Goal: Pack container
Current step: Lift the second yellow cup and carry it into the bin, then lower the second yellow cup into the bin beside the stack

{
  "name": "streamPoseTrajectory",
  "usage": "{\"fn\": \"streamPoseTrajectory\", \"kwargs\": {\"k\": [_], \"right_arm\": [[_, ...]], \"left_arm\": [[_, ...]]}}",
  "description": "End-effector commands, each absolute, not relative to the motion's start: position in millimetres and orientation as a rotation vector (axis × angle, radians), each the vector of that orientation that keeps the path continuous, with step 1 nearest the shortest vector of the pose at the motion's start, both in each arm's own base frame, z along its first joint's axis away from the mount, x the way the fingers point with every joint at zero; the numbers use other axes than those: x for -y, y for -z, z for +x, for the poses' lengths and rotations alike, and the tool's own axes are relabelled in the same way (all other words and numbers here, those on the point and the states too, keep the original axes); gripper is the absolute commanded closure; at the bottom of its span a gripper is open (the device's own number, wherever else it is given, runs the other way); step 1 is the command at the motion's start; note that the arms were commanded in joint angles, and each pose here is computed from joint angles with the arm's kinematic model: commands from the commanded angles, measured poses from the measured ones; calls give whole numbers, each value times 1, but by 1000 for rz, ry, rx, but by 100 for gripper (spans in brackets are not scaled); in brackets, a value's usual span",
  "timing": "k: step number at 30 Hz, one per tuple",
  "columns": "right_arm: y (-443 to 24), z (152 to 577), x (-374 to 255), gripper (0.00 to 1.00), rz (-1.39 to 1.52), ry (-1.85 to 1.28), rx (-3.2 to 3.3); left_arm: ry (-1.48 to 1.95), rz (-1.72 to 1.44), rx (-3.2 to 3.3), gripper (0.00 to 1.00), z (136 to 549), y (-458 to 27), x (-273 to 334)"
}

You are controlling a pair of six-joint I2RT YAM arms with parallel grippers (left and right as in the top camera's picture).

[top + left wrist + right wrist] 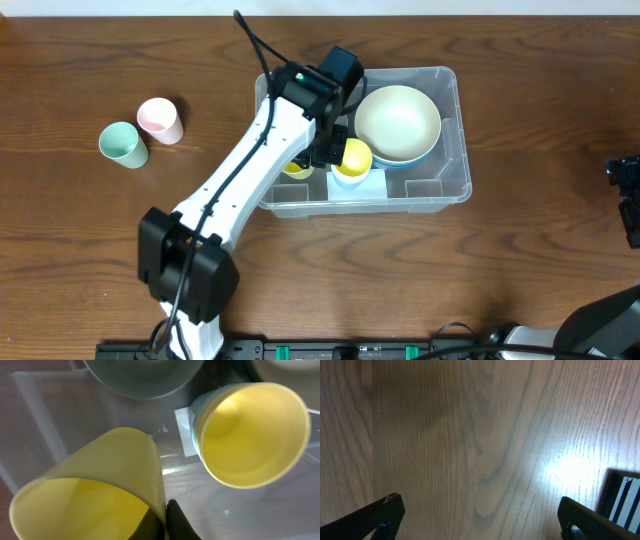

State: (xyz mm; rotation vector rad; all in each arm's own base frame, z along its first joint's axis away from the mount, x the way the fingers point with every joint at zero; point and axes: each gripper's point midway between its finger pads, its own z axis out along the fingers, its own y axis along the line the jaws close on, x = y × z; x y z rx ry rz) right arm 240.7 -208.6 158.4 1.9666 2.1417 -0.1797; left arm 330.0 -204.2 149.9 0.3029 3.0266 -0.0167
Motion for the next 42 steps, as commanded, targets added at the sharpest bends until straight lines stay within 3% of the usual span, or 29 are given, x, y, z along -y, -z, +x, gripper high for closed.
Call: {"fn": "streamPoseTrajectory", "kwargs": {"k": [1, 32, 36, 38, 42], "right_arm": [[-159, 239, 210, 1, 1992, 183, -2115], [-159, 239, 210, 1, 1991, 183, -2115], [-159, 239, 210, 1, 1991, 183, -2115], [-159, 239, 210, 1, 1991, 183, -2115], [-159, 239, 210, 1, 1991, 183, -2115]], "left_arm": [[-16, 256, -3066, 94, 331, -136, 203], [-61, 216, -3121, 93, 335, -73, 205], [-59, 215, -3118, 54, 336, -73, 205], [-59, 215, -3117, 48, 336, -73, 205], [-54, 205, -3113, 48, 338, -75, 204]]}}
